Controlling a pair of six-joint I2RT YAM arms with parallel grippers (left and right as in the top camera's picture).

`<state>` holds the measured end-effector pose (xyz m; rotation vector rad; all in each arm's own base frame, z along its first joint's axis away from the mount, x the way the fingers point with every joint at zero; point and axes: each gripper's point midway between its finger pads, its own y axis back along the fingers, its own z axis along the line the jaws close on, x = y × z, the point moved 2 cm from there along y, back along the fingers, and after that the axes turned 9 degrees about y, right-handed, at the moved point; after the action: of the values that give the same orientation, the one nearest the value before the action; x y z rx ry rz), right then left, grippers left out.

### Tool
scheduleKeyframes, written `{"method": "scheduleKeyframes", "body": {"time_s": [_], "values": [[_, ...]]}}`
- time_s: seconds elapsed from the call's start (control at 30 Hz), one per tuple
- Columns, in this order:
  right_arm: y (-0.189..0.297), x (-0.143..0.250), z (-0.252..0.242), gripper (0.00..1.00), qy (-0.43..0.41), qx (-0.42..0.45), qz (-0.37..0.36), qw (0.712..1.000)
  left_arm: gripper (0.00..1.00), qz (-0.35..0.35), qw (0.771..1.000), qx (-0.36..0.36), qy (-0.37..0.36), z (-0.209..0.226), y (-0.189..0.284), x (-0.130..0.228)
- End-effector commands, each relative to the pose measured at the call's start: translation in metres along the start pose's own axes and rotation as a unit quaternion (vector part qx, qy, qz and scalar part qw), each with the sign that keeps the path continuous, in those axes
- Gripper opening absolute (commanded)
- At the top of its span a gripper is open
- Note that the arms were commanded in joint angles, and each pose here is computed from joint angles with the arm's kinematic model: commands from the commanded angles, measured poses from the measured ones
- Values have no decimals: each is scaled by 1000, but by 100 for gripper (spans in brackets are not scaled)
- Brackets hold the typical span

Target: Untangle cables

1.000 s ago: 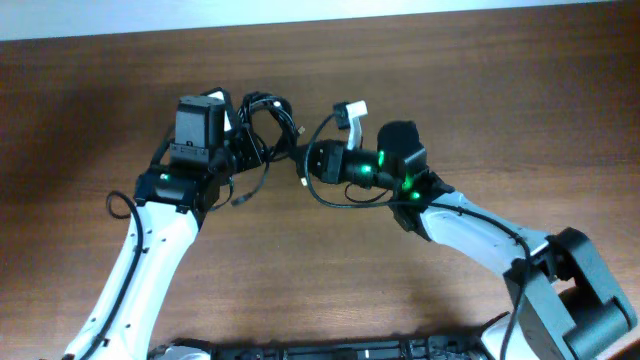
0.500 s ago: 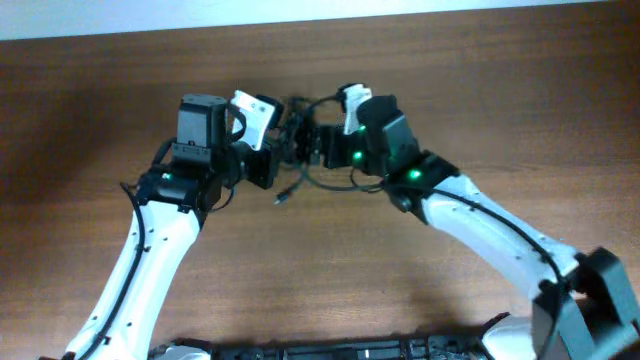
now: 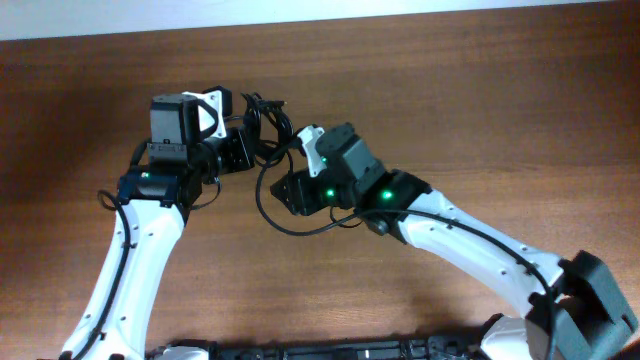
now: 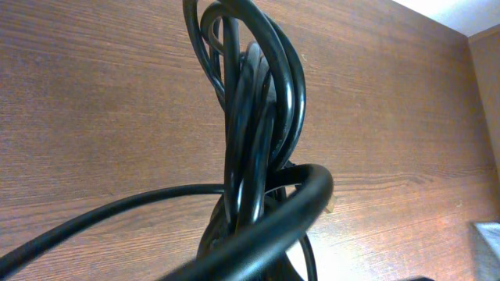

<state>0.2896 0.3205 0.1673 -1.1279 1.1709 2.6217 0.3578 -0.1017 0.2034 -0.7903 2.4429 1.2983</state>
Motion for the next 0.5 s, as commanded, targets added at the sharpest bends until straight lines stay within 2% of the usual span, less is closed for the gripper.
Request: {"method": "scheduleKeyframes", "body": {"time_s": [0.0,0.07,0.1,0.13,0.17,0.23,0.27,0.4,0.47], "values": [[-13,7,-18,35,10,78,-2,997,0,0,1000,15,4,-7,3,0],[-13,4,-16,4,12,75,-8,997,0,5,1000,16,2,-8,2,2],[-9,-1,-16,4,12,74,-14,997,0,8,999,18,-35,-11,1,5],[3,-10,-15,4,10,72,-29,997,0,20,992,35,-119,-19,0,12],[18,-18,-16,4,7,74,-43,996,0,35,983,58,-172,-27,-1,21],[53,-39,-19,4,1,79,-84,993,0,60,964,108,-235,-39,2,36],[62,-46,-20,4,6,81,-99,992,0,71,947,158,-269,-51,6,44],[57,-45,-29,4,13,91,-95,991,0,98,914,293,-263,-84,26,62],[56,-47,-29,5,14,92,-100,991,0,112,888,366,-254,-101,42,69]]}}
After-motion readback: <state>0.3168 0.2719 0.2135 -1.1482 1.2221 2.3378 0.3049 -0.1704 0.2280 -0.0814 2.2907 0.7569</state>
